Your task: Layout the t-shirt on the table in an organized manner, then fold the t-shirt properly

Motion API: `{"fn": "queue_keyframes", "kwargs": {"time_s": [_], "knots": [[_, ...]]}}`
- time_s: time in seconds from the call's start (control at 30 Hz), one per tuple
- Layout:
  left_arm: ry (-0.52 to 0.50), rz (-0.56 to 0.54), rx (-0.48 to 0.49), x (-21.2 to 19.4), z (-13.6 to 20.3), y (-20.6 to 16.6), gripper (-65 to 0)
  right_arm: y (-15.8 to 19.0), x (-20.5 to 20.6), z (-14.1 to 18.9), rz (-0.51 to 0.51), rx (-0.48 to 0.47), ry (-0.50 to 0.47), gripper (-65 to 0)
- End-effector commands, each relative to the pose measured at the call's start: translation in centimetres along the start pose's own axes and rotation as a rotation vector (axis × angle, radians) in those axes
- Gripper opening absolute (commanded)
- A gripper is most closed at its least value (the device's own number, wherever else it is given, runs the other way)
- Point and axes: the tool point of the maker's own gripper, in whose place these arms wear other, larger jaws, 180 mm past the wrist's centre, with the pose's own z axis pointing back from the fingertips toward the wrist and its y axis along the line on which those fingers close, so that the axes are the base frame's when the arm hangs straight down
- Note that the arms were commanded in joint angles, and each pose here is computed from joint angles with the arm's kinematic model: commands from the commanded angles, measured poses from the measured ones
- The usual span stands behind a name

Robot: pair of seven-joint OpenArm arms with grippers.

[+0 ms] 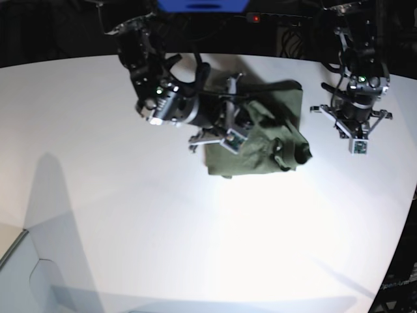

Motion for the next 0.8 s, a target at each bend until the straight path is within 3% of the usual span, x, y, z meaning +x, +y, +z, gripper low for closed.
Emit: {"fn": "queue_keyframes", "kwargs": {"time_s": [0.0,0.2,0.3,0.4,0.53,0.67,0.77], "knots": [[-0.029,-0.007,0.012,0.7,0.4,0.5,-65.0,1.1,1.5,-0.5,0.029,0.036,-0.038,-65.0],[-0.036,-0.025,0.051,0.6,1.5,2.1,-65.0,5.8,2.6,-1.8,0.129,0.156,-0.037,-65.0],[-0.046,-0.014,0.089,0.7,2.2,3.5,-65.0,5.8,3.2,-1.7,0.151,0.156,-0.047,-65.0],[-0.049,-0.004,0.111,0.5,2.8,4.7,-65.0,3.5,3.0,-0.7,0.133,0.094,-0.052,-65.0],[-0.059,-0.046,-0.015,1.1,3.7,2.8,-65.0,-0.6,3.5,1.5,0.086,-0.027,-0.084,-65.0],[-0.037,-0.103,-0.13,2.1,4.8,0.2,-65.0,-3.0,3.3,2.7,0.053,-0.094,-0.093,-65.0],[-0.043,-0.07,-0.17,2.7,4.9,-0.9,-64.5,-3.6,1.9,3.2,0.028,-0.114,-0.071,-65.0]]}}
